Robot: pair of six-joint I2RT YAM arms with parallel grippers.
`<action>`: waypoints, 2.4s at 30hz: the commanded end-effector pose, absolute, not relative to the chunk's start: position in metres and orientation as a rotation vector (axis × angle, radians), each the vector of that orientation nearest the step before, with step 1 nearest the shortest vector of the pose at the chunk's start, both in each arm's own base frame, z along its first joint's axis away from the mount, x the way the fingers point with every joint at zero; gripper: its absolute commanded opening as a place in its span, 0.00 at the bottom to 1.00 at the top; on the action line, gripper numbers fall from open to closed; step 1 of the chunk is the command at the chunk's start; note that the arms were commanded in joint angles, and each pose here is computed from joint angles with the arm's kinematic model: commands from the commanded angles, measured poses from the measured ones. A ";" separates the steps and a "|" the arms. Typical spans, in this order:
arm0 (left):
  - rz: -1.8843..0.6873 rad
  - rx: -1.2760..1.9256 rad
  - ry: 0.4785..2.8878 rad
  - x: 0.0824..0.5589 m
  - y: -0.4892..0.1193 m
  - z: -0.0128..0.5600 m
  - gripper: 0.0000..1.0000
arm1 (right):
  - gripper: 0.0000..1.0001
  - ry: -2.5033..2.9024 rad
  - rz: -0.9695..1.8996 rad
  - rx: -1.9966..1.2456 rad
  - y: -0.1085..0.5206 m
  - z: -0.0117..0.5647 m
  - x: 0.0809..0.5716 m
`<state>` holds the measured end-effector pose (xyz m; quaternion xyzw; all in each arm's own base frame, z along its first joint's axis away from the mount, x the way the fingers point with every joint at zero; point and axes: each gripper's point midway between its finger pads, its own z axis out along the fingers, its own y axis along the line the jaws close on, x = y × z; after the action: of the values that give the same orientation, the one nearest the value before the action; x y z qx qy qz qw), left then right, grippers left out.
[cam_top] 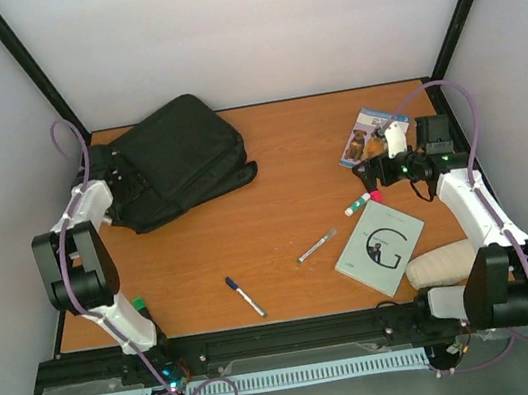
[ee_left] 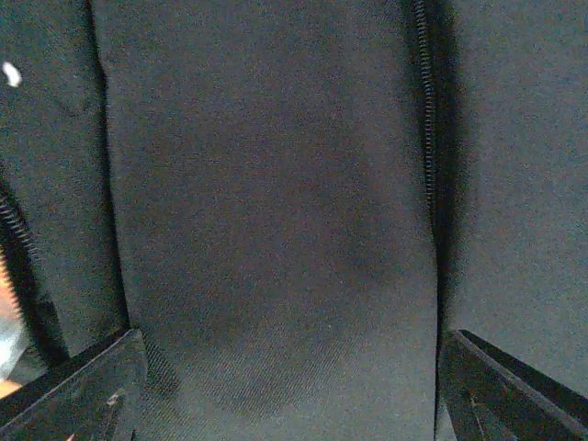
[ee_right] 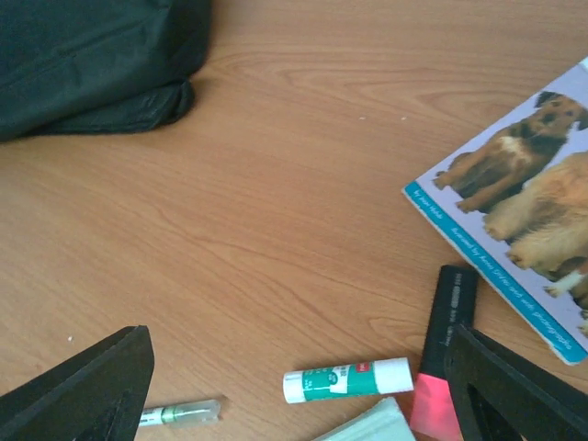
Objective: Pack the student bag
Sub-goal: Adjust the student bag at the center of the board.
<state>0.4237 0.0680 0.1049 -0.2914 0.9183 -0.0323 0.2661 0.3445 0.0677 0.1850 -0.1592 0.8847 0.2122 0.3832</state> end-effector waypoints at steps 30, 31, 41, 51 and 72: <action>-0.246 -1.077 2.471 0.444 0.103 0.070 0.82 | 0.86 2.207 0.798 -0.577 0.104 0.184 0.326; -0.263 -1.057 2.485 0.444 0.094 0.068 0.82 | 0.85 2.207 0.799 -0.577 0.104 0.184 0.326; -0.424 -0.789 2.674 0.414 -0.031 0.052 0.72 | 0.85 2.208 0.811 -0.578 0.105 0.184 0.326; -0.562 -0.382 2.798 0.360 -0.163 0.077 0.77 | 0.84 2.208 0.845 -0.569 0.107 0.187 0.327; -0.354 -0.451 2.545 0.504 -0.054 0.145 1.00 | 0.74 2.347 0.813 -0.661 0.152 0.160 0.341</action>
<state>0.4687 -0.0706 0.1482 -0.1707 0.9442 -0.1309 0.2495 0.3354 0.1276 0.1678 -0.2257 0.8697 0.3136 0.3072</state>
